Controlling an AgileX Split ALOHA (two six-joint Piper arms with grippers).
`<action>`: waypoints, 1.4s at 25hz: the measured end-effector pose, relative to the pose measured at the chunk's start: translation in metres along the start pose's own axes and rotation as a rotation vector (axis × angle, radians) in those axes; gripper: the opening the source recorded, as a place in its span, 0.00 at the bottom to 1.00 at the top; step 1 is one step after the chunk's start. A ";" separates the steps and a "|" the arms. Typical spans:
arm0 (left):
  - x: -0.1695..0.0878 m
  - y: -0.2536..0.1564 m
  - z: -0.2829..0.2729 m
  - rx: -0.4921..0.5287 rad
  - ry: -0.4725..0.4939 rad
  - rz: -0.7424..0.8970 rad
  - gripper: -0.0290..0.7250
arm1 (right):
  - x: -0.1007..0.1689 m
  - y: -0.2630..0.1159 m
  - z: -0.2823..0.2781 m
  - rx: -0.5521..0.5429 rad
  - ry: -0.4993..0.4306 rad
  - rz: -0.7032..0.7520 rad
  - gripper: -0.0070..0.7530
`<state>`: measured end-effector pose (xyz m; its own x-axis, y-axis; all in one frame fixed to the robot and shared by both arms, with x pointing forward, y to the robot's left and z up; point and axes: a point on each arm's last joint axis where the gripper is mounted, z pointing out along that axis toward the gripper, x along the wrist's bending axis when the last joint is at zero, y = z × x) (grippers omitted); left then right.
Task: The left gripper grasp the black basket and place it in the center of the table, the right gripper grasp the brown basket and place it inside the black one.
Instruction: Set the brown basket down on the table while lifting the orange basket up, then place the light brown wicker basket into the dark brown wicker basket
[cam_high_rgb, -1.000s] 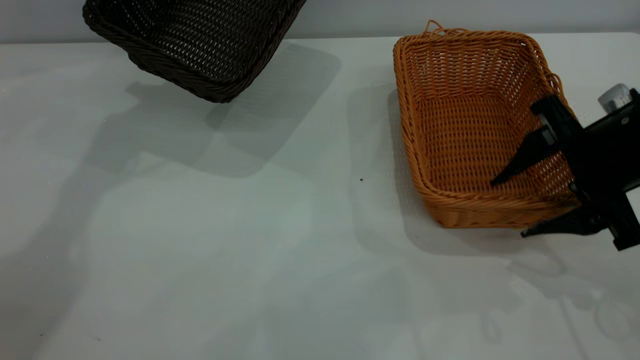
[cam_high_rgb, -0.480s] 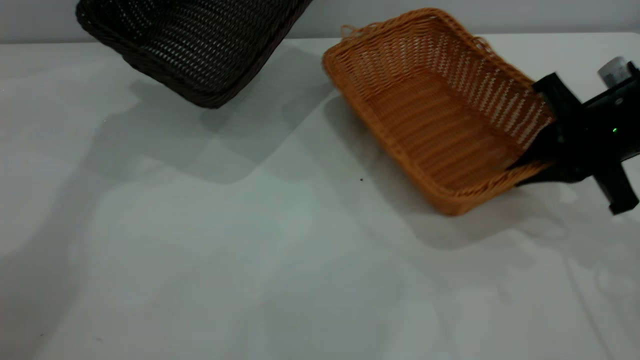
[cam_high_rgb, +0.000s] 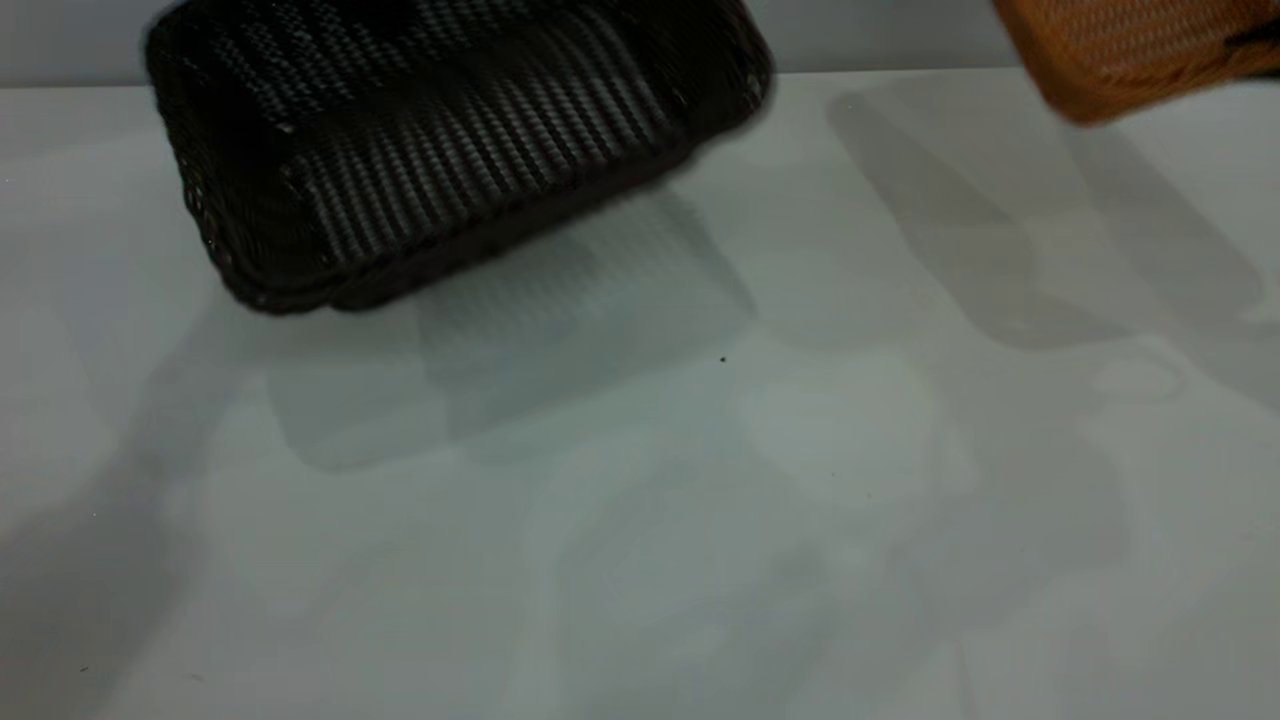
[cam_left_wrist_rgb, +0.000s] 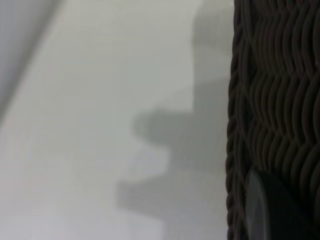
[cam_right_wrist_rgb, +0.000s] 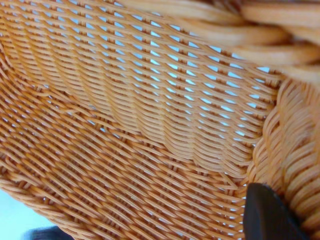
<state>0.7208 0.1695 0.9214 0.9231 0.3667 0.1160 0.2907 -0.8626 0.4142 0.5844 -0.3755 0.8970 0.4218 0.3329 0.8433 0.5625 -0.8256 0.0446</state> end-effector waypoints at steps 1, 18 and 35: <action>-0.009 0.006 0.008 0.009 -0.035 0.040 0.14 | 0.001 0.002 -0.005 0.002 0.016 -0.012 0.09; -0.114 0.066 0.100 0.117 -0.194 0.347 0.52 | -0.006 0.014 -0.021 -0.001 0.062 -0.030 0.09; 0.021 -0.013 -0.037 0.064 0.147 -0.387 0.68 | 0.006 -0.046 -0.018 0.453 -0.133 -0.182 0.09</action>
<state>0.7276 0.2017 0.9513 0.6982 0.7100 0.0922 0.6285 -0.6695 0.3959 0.5484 -0.3438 0.9098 0.3584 0.5327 0.7666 0.8749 -0.4781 -0.0768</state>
